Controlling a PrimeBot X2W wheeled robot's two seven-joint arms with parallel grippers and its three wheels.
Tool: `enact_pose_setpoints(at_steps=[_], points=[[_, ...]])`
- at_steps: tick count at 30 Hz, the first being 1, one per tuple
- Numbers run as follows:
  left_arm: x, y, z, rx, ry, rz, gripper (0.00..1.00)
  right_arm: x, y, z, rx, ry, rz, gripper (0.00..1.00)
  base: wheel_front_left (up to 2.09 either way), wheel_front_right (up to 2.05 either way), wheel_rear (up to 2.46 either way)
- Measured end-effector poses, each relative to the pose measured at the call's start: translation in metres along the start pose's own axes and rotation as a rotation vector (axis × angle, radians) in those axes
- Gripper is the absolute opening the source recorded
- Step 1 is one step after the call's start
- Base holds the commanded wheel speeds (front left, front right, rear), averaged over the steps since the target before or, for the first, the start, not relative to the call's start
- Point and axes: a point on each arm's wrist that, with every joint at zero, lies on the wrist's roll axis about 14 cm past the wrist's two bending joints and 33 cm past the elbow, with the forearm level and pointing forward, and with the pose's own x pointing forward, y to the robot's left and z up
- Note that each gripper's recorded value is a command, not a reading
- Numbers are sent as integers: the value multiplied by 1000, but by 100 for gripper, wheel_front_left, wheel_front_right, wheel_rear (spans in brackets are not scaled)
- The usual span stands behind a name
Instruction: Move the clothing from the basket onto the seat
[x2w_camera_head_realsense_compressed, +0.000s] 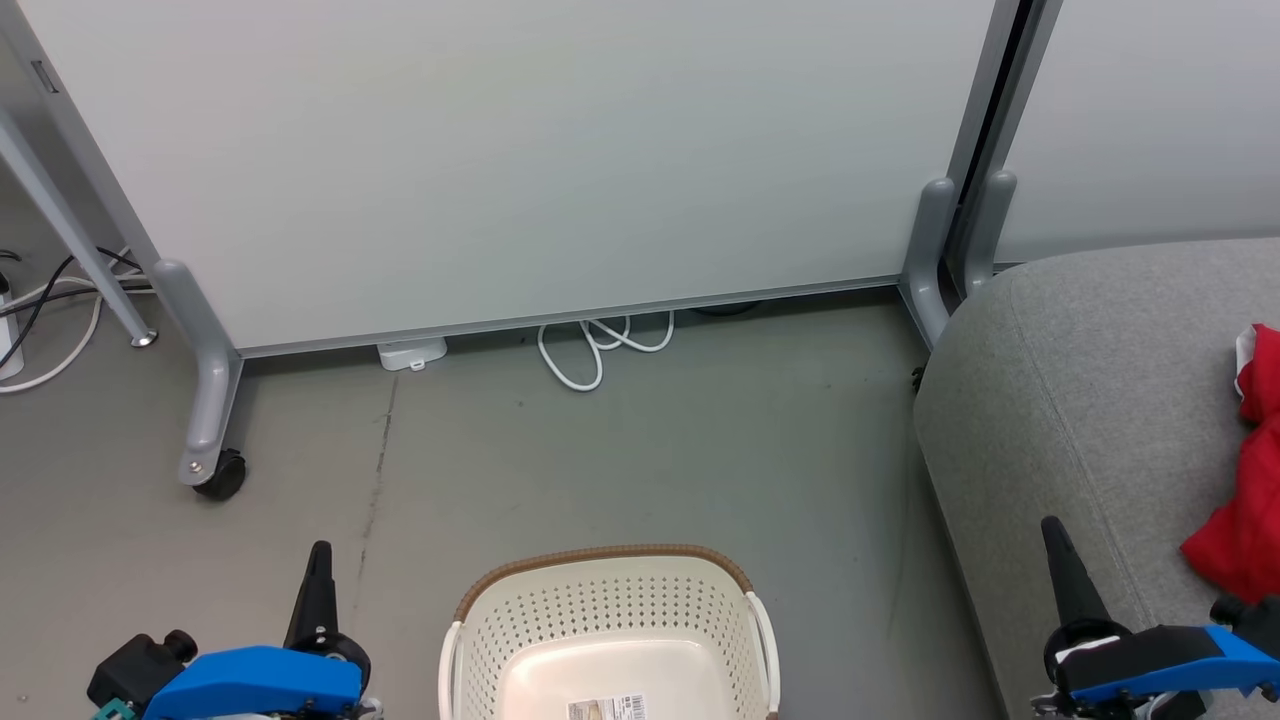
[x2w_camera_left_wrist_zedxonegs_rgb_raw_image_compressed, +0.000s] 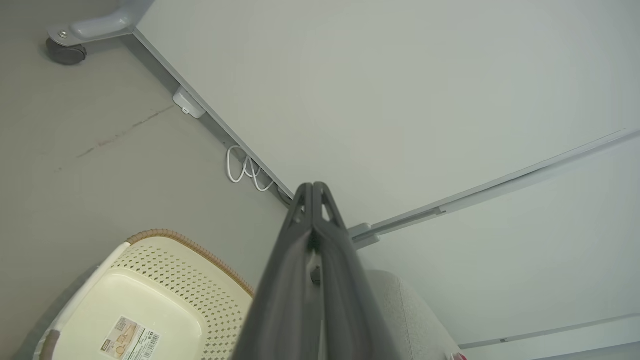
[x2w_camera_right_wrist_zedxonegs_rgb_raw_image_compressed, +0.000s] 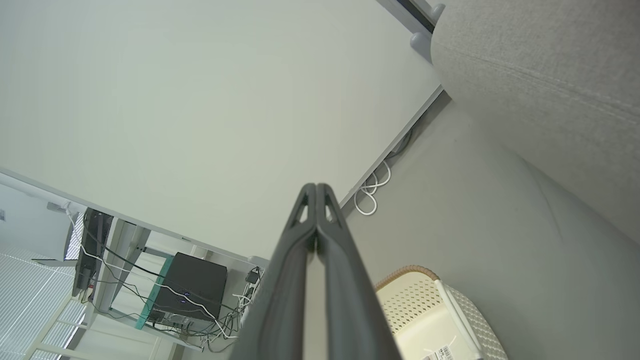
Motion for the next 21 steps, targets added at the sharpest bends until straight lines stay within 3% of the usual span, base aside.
enact_pose_setpoints(at_steps=[21], points=[[8,-13,12,-203,-16,-38,0,5,7,7,222,-9,26,0,0,0,0]])
